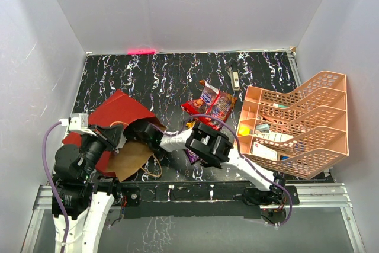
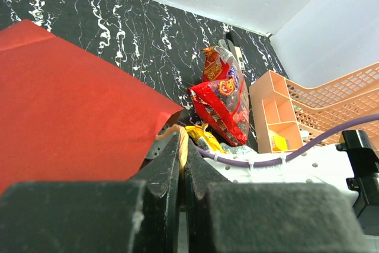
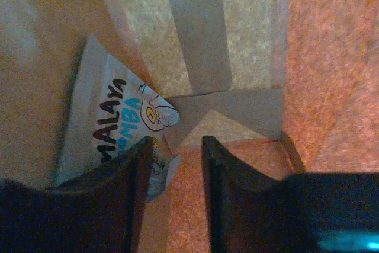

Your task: Take the snacks out of the paper bag

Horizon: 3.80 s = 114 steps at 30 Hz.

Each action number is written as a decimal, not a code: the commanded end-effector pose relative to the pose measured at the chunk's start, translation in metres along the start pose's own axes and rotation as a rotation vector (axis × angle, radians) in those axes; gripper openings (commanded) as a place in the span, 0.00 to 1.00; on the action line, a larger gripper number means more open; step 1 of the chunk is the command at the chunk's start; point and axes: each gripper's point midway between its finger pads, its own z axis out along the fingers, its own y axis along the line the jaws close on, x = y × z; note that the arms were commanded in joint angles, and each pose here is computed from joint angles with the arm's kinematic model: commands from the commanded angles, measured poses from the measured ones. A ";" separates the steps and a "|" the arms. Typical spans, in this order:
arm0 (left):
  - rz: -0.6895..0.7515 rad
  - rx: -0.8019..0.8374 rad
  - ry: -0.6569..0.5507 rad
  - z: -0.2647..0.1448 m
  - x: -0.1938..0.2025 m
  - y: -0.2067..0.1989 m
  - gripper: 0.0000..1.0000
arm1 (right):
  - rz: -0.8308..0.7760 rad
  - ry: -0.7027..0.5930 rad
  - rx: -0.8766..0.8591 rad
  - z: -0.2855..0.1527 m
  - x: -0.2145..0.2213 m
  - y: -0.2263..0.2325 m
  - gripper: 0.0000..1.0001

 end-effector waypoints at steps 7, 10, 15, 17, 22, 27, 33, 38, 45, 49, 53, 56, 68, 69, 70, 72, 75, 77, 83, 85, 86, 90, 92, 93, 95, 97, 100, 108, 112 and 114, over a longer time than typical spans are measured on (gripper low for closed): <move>0.011 -0.011 -0.012 0.002 -0.003 0.002 0.00 | 0.200 -0.128 0.177 -0.023 -0.021 -0.063 0.07; 0.008 -0.019 -0.008 0.003 -0.003 0.004 0.00 | 0.273 -0.150 0.210 -0.043 -0.025 -0.074 0.07; 0.006 -0.026 -0.010 0.003 -0.003 0.005 0.00 | 0.379 -0.241 0.188 -0.084 -0.048 -0.078 0.07; 0.006 -0.025 -0.009 0.003 -0.003 0.005 0.00 | 0.440 -0.258 0.170 -0.094 -0.057 -0.078 0.07; 0.007 -0.020 -0.010 0.003 -0.003 0.004 0.00 | 0.581 -0.271 0.182 -0.096 -0.069 -0.070 0.08; 0.007 -0.015 -0.008 0.003 -0.003 0.003 0.00 | 0.692 -0.248 0.253 -0.080 -0.073 -0.062 0.28; 0.007 -0.014 -0.001 0.003 -0.016 -0.005 0.00 | 0.766 -0.218 0.328 -0.064 -0.064 -0.054 0.49; 0.017 0.028 -0.053 -0.002 -0.041 -0.022 0.00 | 0.819 -0.142 0.320 -0.039 -0.055 -0.042 0.69; -0.022 0.096 -0.033 0.000 -0.037 -0.035 0.00 | 0.960 -0.027 0.284 -0.005 -0.035 -0.024 0.83; -0.031 0.117 -0.025 -0.001 -0.035 -0.038 0.00 | 1.004 0.038 0.240 0.009 -0.020 -0.010 0.89; -0.024 0.108 -0.025 -0.003 -0.035 -0.037 0.00 | 1.037 0.164 0.211 0.012 -0.001 0.013 0.91; -0.013 0.084 -0.022 -0.002 -0.033 -0.032 0.00 | 1.104 0.238 0.184 0.000 0.006 0.030 0.91; 0.050 0.003 0.000 -0.001 -0.022 -0.011 0.00 | 1.226 0.362 0.066 -0.026 0.012 0.070 0.57; 0.052 -0.010 0.003 -0.001 -0.019 -0.007 0.00 | 1.228 0.352 0.064 -0.026 0.010 0.065 0.52; 0.055 -0.024 0.009 0.000 -0.016 -0.003 0.00 | 1.230 0.342 0.064 -0.026 0.007 0.060 0.46; 0.061 -0.043 0.018 0.000 -0.011 0.003 0.00 | 1.236 0.319 0.064 -0.028 0.002 0.050 0.37; 0.061 -0.048 0.011 0.001 -0.009 0.006 0.00 | 1.242 0.288 0.064 -0.034 -0.003 0.037 0.25; 0.060 -0.050 0.014 0.002 -0.007 0.007 0.00 | 1.243 0.274 0.065 -0.041 -0.007 0.031 0.21; 0.059 -0.058 -0.007 0.000 -0.008 0.009 0.00 | 1.218 0.265 0.093 -0.069 -0.009 0.022 0.12; 0.060 -0.057 -0.018 -0.001 -0.009 0.009 0.00 | 1.207 0.258 0.105 -0.078 -0.013 0.018 0.11; 0.059 -0.059 -0.021 -0.001 -0.009 0.009 0.00 | 1.203 0.256 0.107 -0.083 -0.015 0.017 0.10; 0.058 -0.063 -0.016 0.000 -0.008 0.010 0.00 | 1.201 0.244 0.124 -0.103 -0.022 0.014 0.09; 0.057 -0.064 -0.013 0.001 -0.008 0.011 0.00 | 1.197 0.243 0.141 -0.113 -0.024 0.008 0.07; 0.056 -0.066 -0.011 0.001 -0.008 0.011 0.00 | 1.197 0.244 0.149 -0.118 -0.025 0.005 0.07; 0.055 -0.072 -0.007 0.002 -0.007 0.012 0.00 | 1.203 0.233 0.165 -0.126 -0.026 -0.002 0.07; 0.053 -0.072 -0.003 0.003 -0.007 0.012 0.00 | 1.210 0.204 0.161 -0.132 -0.032 -0.008 0.07; 0.051 -0.072 -0.001 0.004 -0.006 0.013 0.00 | 1.201 0.117 0.148 -0.140 -0.050 -0.019 0.07; 0.051 -0.067 -0.014 0.002 -0.007 0.012 0.00 | 1.185 0.020 0.152 -0.187 -0.081 -0.036 0.07; 0.049 -0.070 -0.009 0.003 -0.006 0.012 0.00 | 1.202 0.035 0.152 -0.228 -0.079 -0.044 0.07; 0.053 -0.063 -0.018 0.001 -0.007 0.011 0.00 | 1.221 0.062 0.149 -0.251 -0.072 -0.041 0.07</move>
